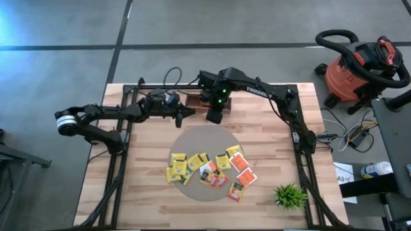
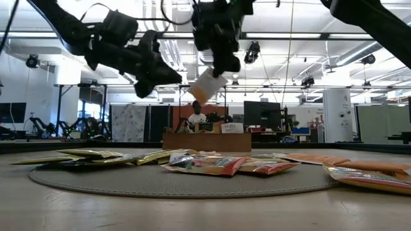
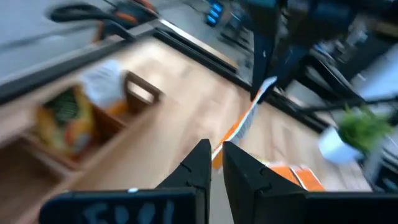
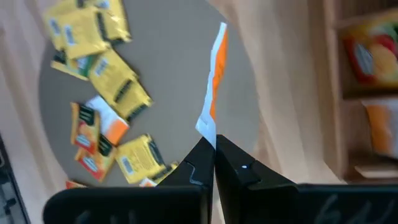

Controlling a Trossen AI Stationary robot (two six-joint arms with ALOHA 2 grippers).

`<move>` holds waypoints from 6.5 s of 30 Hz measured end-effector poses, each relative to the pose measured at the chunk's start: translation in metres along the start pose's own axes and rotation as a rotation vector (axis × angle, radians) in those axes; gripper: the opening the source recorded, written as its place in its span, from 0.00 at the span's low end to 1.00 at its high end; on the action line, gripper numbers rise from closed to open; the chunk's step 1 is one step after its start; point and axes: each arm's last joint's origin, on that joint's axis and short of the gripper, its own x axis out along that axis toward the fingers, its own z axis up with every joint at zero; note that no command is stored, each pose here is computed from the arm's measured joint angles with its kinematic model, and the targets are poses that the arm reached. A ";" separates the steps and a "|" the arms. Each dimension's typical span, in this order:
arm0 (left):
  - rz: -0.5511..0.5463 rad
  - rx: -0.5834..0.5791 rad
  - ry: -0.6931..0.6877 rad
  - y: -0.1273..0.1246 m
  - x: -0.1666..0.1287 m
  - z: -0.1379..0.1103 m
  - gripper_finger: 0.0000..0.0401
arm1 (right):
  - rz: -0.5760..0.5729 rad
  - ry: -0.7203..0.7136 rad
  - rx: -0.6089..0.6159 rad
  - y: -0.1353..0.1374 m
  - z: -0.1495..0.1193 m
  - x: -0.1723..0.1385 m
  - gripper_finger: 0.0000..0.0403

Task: Pick & Place Tea
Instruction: Put the white tea bag into the right compartment of the wooden organizer, then put the yellow tea bag into the left compartment of the wooden organizer

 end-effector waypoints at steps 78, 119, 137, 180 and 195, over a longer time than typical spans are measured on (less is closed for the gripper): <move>0.152 0.058 0.137 -0.006 0.025 -0.013 0.09 | -0.232 -0.004 -0.130 -0.153 -0.023 0.056 0.04; 0.097 0.088 0.243 -0.012 0.006 -0.012 0.09 | -0.296 -0.394 0.291 0.061 -0.131 -0.010 0.21; 0.058 -0.250 0.242 -0.039 0.013 -0.020 0.09 | -0.201 -0.276 0.600 0.106 -0.261 0.046 0.24; 0.252 -0.188 0.682 -0.124 -0.020 -0.089 0.09 | 0.275 -0.538 0.458 0.100 -0.168 0.123 0.28; 0.003 -0.058 0.585 -0.120 0.006 -0.088 0.24 | 0.289 -0.432 0.449 0.107 -0.129 0.166 0.41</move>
